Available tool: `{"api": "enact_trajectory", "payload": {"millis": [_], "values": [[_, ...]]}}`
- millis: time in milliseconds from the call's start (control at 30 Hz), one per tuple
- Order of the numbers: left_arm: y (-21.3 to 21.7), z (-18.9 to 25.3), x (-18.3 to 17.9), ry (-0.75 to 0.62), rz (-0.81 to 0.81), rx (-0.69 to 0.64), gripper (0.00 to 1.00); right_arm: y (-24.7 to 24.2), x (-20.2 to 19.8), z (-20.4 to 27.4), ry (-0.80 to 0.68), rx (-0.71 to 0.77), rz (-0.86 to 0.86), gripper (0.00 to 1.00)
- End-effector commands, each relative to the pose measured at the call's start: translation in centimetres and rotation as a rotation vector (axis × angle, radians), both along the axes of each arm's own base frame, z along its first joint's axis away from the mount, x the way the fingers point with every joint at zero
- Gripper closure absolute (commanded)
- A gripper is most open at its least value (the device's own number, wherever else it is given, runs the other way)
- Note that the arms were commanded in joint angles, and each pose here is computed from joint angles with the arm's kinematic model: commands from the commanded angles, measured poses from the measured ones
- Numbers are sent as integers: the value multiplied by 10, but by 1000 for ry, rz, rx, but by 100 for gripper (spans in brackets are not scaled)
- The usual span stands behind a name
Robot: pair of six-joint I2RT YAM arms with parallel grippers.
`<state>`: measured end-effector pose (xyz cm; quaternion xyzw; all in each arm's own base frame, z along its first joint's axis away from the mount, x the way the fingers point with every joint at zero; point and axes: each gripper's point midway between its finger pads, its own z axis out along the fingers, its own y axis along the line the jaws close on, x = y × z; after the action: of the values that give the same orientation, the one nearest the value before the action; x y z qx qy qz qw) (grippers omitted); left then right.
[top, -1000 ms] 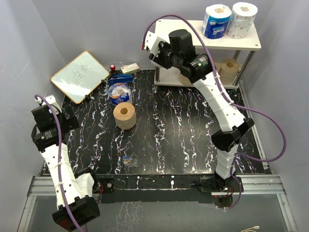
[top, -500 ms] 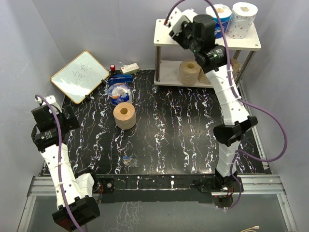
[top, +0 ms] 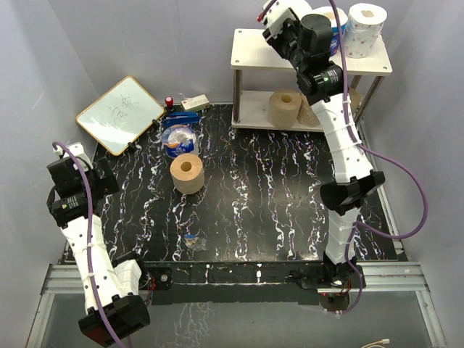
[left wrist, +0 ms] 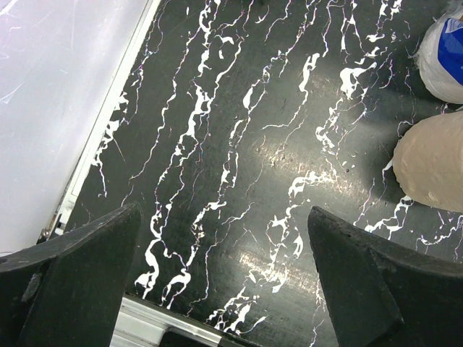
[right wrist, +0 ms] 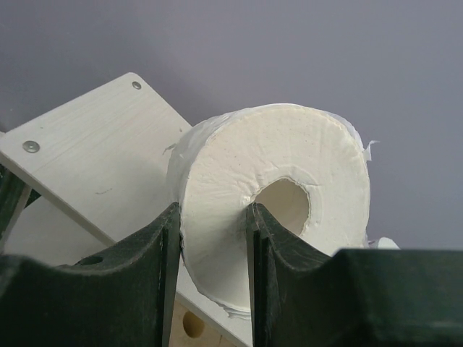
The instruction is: Place and organize the paper towels onto the shelf
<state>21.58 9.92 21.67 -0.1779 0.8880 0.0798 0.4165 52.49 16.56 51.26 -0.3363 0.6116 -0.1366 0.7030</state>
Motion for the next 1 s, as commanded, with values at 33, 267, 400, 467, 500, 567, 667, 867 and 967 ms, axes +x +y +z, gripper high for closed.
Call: {"api": "enact_trajectory", "payload": {"millis": [33,267,400,467,500,567,667,867,967], "values": [[0,-1,0,-1,-6,-3,2,-29,18,32,-134,69,-46,100],[0,-2,0,3,-6,-5,2,-32,30,23,-129,79,-43,100],[0,-2,0,3,-6,-5,2,-32,35,19,-125,77,-50,100],[0,-2,0,5,-6,-7,2,-32,37,17,-123,76,-55,100],[0,-2,0,5,-7,-7,2,-33,38,16,-124,77,-59,99],[0,-2,0,6,-7,-6,2,-34,38,17,-126,78,-61,91],[0,-2,0,5,-7,-7,2,-36,37,21,-140,83,-67,71],[0,-2,0,6,-6,-7,2,-40,36,31,-177,90,-81,50],[0,-2,0,6,-6,-6,2,-41,36,33,-190,84,-87,45]]}}
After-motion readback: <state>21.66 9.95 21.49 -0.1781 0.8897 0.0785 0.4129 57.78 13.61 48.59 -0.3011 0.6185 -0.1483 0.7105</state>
